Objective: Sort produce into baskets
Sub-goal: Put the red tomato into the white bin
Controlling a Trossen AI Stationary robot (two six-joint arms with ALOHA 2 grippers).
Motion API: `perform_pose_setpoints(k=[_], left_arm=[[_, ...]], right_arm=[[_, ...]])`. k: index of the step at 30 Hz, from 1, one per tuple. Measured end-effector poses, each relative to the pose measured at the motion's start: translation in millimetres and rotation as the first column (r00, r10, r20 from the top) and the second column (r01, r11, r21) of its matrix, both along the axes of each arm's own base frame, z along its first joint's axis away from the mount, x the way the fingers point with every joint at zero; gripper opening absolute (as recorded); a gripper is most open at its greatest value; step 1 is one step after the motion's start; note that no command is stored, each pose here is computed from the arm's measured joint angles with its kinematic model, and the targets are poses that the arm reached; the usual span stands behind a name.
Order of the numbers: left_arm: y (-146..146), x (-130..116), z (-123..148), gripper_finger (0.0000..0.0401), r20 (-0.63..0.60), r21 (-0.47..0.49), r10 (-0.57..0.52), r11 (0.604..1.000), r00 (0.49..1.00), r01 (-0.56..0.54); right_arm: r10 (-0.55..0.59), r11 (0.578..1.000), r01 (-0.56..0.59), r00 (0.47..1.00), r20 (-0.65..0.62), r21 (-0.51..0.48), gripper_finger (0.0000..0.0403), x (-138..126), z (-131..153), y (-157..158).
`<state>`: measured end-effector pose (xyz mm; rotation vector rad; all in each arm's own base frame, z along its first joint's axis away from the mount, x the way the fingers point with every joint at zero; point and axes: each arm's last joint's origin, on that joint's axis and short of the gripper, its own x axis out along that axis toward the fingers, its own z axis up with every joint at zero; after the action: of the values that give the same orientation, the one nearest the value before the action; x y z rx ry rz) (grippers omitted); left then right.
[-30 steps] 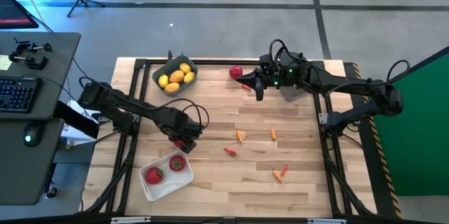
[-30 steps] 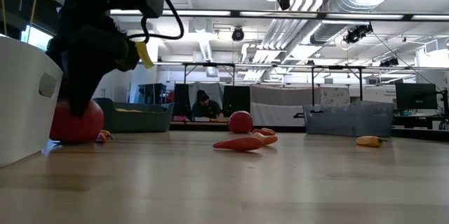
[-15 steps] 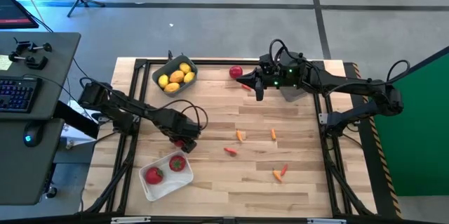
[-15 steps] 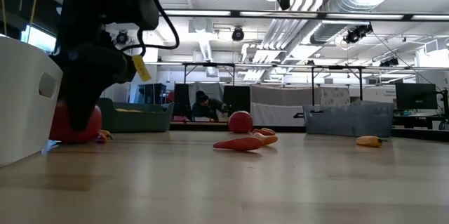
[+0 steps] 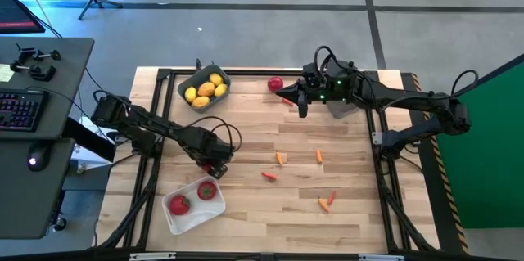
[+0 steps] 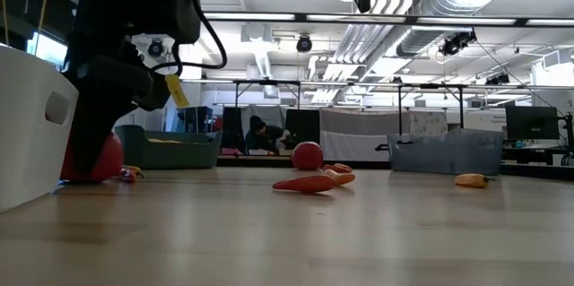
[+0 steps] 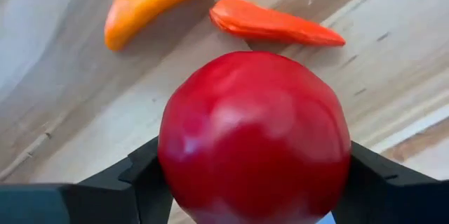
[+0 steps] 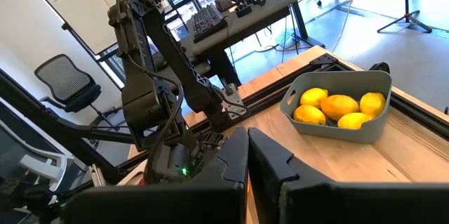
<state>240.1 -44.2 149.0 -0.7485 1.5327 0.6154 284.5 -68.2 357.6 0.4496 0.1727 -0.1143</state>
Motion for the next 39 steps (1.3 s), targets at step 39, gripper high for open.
perform_pose_setpoints(k=[39], left_arm=[[-116,-10,110,0.0262,0.212,-0.052,-0.399,0.907,0.892,0.418]], right_arm=[[0.014,0.998,-0.017,0.999,-0.039,-0.067,0.0001,-1,-3,0]])
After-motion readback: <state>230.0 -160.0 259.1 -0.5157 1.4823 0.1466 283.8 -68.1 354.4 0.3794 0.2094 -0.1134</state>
